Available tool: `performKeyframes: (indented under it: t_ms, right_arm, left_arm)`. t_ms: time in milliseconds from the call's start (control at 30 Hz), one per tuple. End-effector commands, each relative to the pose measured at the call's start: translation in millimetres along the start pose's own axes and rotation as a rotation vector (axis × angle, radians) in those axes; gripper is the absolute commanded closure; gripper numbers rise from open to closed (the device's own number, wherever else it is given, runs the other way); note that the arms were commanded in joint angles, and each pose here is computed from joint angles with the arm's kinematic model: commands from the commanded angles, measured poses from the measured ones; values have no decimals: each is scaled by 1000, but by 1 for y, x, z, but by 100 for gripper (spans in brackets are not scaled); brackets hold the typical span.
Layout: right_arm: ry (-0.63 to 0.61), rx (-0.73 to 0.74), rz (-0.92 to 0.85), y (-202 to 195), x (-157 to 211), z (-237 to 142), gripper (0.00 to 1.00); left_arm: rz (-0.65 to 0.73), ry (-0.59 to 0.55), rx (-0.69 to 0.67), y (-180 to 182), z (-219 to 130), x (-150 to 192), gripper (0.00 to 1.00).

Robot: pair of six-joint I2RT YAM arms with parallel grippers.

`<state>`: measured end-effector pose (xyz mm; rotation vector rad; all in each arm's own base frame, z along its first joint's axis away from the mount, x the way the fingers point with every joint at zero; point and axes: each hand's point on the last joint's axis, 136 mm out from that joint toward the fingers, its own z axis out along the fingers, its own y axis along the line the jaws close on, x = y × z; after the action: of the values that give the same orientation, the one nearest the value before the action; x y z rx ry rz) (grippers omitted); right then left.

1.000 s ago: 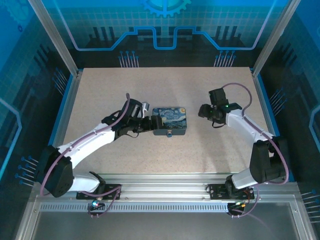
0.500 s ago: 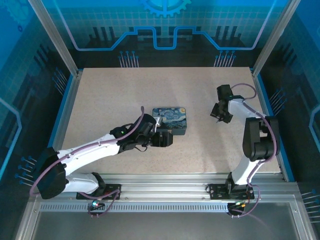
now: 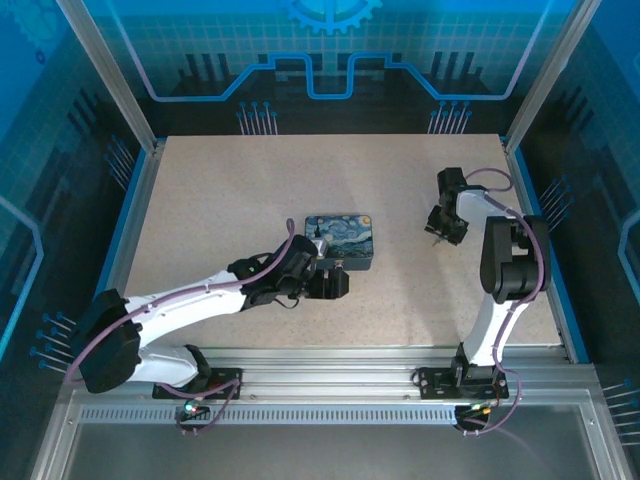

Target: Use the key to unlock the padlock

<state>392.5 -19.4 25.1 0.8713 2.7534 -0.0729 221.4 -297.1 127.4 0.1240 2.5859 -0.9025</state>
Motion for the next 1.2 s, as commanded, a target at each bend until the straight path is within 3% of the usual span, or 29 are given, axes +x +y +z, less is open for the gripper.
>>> performKeyframes:
  t_ms: [0,167,267,400,500,667,833,1167]
  right_arm:
    - [37,3,38,-5,4,7,54]
    - [52,1,43,-6,8,14,60]
    - [62,-2,47,-8,11,18,70]
    - [82,-19,74,-10,15,22,73]
    - [88,-28,79,-11,15,23,84]
    - [75,-42,81,-12,17,18,92]
    - [32,-105,93,-8,15,-3,95]
    - [-96,-312,70,9,21,-83,96]
  left_arm:
    - [-30,5,1,3,8,5,20]
    - [-34,8,0,4,10,6,20]
    - [-37,10,0,4,11,6,20]
    - [-42,14,-5,6,13,7,20]
    - [-46,14,-2,6,14,8,20]
    - [-54,11,0,6,14,8,21]
    - [-52,-3,-2,7,11,6,20]
    - [-7,-70,5,-4,-5,-13,20]
